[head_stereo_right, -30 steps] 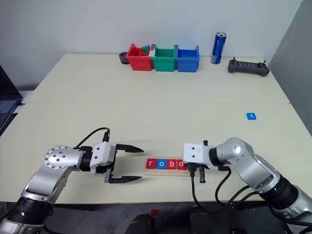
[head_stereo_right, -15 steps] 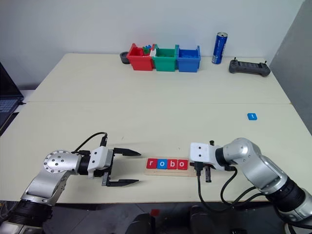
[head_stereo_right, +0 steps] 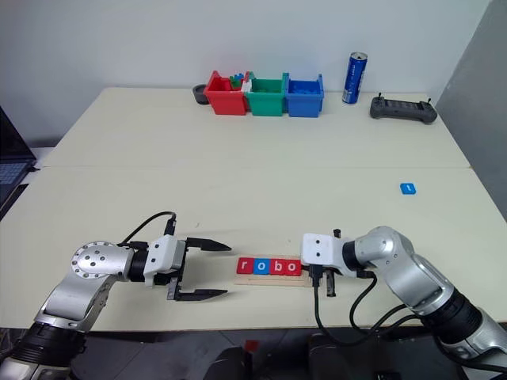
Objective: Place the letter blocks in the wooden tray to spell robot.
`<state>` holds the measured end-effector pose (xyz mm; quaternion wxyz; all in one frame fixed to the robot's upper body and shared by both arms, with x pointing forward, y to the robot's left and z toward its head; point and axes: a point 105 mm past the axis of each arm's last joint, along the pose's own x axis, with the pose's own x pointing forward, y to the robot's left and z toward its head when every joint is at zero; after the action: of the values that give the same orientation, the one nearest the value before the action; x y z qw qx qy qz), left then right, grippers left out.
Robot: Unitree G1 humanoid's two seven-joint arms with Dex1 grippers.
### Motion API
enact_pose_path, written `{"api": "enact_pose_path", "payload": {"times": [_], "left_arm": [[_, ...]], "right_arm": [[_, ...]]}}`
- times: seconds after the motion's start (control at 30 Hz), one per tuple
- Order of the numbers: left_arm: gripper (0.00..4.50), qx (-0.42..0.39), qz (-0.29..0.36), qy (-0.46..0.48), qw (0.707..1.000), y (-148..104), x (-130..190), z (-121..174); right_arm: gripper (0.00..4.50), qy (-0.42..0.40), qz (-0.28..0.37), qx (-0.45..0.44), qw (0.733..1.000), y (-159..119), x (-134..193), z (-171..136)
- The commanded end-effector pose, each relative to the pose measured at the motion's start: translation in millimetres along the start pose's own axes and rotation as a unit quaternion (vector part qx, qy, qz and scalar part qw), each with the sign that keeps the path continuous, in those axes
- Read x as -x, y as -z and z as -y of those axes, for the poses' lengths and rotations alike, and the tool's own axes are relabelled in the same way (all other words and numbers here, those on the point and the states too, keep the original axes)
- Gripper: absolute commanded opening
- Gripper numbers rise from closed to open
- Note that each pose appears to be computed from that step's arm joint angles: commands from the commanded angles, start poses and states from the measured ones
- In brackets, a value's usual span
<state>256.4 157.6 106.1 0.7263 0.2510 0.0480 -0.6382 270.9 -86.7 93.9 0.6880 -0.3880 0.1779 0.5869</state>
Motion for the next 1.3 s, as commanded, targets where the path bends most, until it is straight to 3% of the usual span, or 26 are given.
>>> {"api": "enact_pose_path", "payload": {"times": [0.03,0.37,0.47,0.57,0.7,0.83,0.9,1.03,1.3], "left_arm": [[4.5,-0.02,0.008,-0.003,1.0,-11.4,0.5,-3.4],[4.5,-0.02,0.009,-0.005,1.0,-13.0,0.0,-3.6],[4.5,-0.018,0.01,-0.008,1.0,-11.5,0.9,-3.0],[4.5,-0.014,0.011,-0.012,1.0,-9.8,1.5,-2.0],[4.5,-0.011,0.015,-0.017,1.0,-8.9,0.4,-1.4],[4.5,-0.01,0.018,-0.019,1.0,-10.4,-1.5,-2.6],[4.5,-0.012,0.019,-0.017,1.0,-11.6,-3.8,-3.6],[4.5,-0.013,0.022,-0.014,1.0,-15.1,-6.1,-5.0],[4.5,-0.015,0.022,-0.012,1.0,-20.4,-6.0,-5.4]], "right_arm": [[0.01,-0.003,0.008,0.013,1.0,-6.8,-2.4,0.7],[0.01,0.022,0.007,0.008,1.0,-4.4,12.7,14.1],[0.6,0.073,0.027,-0.018,0.997,-7.3,33.1,31.3],[1.62,0.166,0.049,-0.069,0.982,-2.2,59.1,57.2],[3.06,0.3,0.063,-0.175,0.936,33.1,91.0,81.4],[4.48,0.426,0.064,-0.272,0.861,75.9,115.4,101.1],[4.48,0.502,0.057,-0.291,0.813,96.6,132.1,120.9],[4.48,0.563,0.048,-0.32,0.76,122.0,144.3,146.3],[4.48,0.579,0.02,-0.407,0.706,171.5,144.2,167.1]]}}
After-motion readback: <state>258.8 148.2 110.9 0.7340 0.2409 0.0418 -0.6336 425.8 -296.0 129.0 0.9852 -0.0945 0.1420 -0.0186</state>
